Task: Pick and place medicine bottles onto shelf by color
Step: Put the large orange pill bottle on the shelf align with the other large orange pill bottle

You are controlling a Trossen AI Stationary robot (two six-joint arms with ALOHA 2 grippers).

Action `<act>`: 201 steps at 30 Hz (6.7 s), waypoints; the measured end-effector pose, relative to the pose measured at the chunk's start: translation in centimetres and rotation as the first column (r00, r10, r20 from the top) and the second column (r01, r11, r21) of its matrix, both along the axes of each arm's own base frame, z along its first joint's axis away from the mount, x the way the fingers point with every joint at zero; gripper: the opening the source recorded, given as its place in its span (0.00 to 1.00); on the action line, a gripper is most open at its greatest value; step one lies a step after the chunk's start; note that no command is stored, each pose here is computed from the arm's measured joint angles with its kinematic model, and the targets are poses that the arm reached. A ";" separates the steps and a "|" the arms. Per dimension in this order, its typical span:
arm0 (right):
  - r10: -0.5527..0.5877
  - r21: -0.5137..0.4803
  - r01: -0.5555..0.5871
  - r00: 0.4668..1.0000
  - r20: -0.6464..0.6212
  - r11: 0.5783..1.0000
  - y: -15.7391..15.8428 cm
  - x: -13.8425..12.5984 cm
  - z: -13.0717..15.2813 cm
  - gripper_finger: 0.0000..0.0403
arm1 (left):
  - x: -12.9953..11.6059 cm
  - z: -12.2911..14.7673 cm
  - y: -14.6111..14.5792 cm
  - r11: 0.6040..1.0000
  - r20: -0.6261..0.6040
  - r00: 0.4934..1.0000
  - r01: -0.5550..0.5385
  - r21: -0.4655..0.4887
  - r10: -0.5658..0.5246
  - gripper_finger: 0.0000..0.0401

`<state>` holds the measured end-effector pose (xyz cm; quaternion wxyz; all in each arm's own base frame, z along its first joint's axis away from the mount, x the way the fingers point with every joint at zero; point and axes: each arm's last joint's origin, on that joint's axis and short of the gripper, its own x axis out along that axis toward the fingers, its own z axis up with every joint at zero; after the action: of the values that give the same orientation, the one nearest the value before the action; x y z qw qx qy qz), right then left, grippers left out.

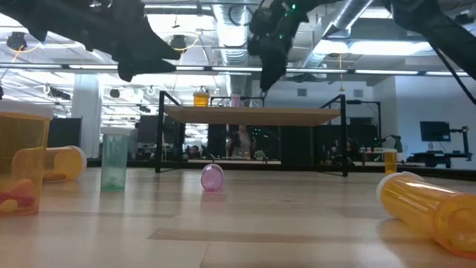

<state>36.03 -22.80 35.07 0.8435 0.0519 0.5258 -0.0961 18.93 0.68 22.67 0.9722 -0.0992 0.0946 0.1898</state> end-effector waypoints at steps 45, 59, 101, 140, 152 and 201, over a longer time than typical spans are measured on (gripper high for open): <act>0.361 -0.247 -0.267 0.601 0.712 0.931 20.0 -14.1 -5.4 0.47 | 4.1 -1.3 -8.9 0.823 -0.898 0.376 -0.417 -0.386 -0.230 0.51; 0.347 -0.237 -0.254 0.633 0.692 0.938 19.8 -14.2 -5.7 0.47 | 0.8 0.9 -10.3 0.810 -0.796 0.605 -0.471 -0.351 0.007 0.64; 0.335 -0.230 -0.245 0.615 0.714 0.942 19.8 -14.0 -5.5 0.47 | 1.3 -7.1 -13.5 0.727 -0.832 0.517 -0.648 -0.226 0.202 0.77; 0.345 -0.237 -0.259 0.549 0.761 0.936 20.6 -13.2 -5.0 0.47 | -0.8 1.6 -13.6 0.961 -0.169 0.953 -0.267 -0.069 0.253 0.41; 0.321 -0.212 -0.337 0.311 0.895 0.917 19.3 -8.4 -7.6 0.47 | 1.3 3.6 -13.9 0.908 0.003 0.942 -0.326 0.265 0.337 0.41; 0.242 -0.211 -0.275 0.083 0.967 0.938 24.1 -3.3 -5.1 0.85 | 9.3 8.4 -9.3 0.929 0.173 0.975 0.068 0.363 -0.139 0.41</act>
<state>32.76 1.31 29.97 0.9807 0.0196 -0.1543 0.1181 28.24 -8.60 31.06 0.9873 0.0648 -0.0323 0.1413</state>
